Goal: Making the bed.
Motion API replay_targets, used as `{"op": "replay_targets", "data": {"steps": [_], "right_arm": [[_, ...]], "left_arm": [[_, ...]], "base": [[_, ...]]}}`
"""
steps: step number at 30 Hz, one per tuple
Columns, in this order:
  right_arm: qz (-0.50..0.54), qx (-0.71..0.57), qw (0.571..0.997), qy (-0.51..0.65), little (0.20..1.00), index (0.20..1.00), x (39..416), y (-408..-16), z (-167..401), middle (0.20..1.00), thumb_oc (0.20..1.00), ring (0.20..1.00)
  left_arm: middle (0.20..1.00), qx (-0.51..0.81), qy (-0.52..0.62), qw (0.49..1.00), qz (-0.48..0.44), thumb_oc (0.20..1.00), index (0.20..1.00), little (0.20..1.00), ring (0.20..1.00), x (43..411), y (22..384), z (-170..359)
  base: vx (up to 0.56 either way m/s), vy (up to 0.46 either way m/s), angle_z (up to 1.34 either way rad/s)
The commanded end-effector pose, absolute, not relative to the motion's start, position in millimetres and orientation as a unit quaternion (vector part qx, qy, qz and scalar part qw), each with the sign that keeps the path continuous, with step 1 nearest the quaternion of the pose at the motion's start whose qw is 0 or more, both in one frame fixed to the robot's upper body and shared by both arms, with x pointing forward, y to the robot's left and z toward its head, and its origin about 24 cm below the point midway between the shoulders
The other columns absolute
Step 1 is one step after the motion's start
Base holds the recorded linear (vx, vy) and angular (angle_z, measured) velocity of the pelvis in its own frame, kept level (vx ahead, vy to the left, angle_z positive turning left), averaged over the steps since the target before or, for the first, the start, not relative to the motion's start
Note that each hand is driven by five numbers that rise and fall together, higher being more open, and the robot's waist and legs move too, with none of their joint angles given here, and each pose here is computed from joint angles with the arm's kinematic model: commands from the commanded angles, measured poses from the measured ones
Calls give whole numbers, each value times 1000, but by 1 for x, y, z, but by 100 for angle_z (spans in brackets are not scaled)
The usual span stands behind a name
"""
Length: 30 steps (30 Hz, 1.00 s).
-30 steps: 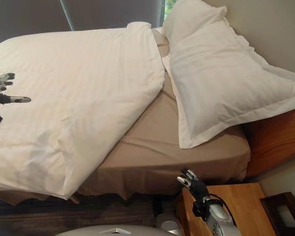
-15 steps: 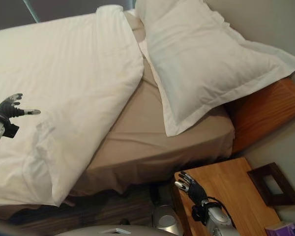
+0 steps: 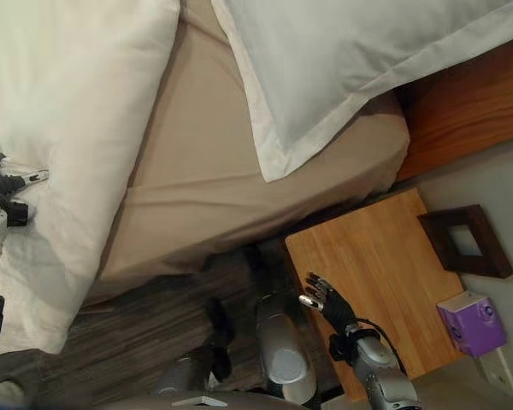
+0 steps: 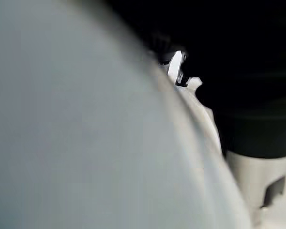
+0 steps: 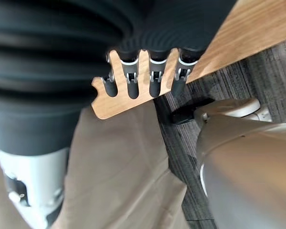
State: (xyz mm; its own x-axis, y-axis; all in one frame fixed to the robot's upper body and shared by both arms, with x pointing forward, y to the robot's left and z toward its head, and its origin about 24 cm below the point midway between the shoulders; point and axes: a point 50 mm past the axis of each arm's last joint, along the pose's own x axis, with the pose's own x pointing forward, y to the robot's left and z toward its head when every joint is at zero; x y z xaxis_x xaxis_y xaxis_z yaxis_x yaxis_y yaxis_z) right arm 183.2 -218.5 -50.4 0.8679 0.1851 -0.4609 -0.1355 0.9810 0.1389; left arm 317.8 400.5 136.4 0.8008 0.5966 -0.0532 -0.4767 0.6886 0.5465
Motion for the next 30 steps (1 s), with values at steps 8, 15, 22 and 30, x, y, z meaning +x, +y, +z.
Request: {"op": "replay_targets", "data": {"steps": [8, 15, 22, 30], "right_arm": [[97, 37, 966, 236, 1000, 1000, 185, -219, -47, 1000, 1000, 1000], [121, 5, 960, 251, 1000, 1000, 182, -216, -52, 1000, 1000, 1000], [114, -2, 960, 257, 1000, 1000, 183, -216, -55, 1000, 1000, 1000], [103, 1, 958, 269, 1000, 1000, 183, -216, -60, 1000, 1000, 1000]], "left_arm": [[200, 275, -110, 953, -71, 200, 200, 200, 200, 378, 211, 183], [200, 86, -182, 915, -349, 200, 200, 200, 200, 331, 66, 172], [200, 8, -95, 869, -486, 200, 200, 200, 200, 287, -10, 121], [1000, -55, 2, 859, -508, 1000, 1000, 1000, 1000, 260, -25, 78]], "base": [[24, 13, 8], [49, 25, 10], [39, 31, 0], [14, 12, -7]]}}
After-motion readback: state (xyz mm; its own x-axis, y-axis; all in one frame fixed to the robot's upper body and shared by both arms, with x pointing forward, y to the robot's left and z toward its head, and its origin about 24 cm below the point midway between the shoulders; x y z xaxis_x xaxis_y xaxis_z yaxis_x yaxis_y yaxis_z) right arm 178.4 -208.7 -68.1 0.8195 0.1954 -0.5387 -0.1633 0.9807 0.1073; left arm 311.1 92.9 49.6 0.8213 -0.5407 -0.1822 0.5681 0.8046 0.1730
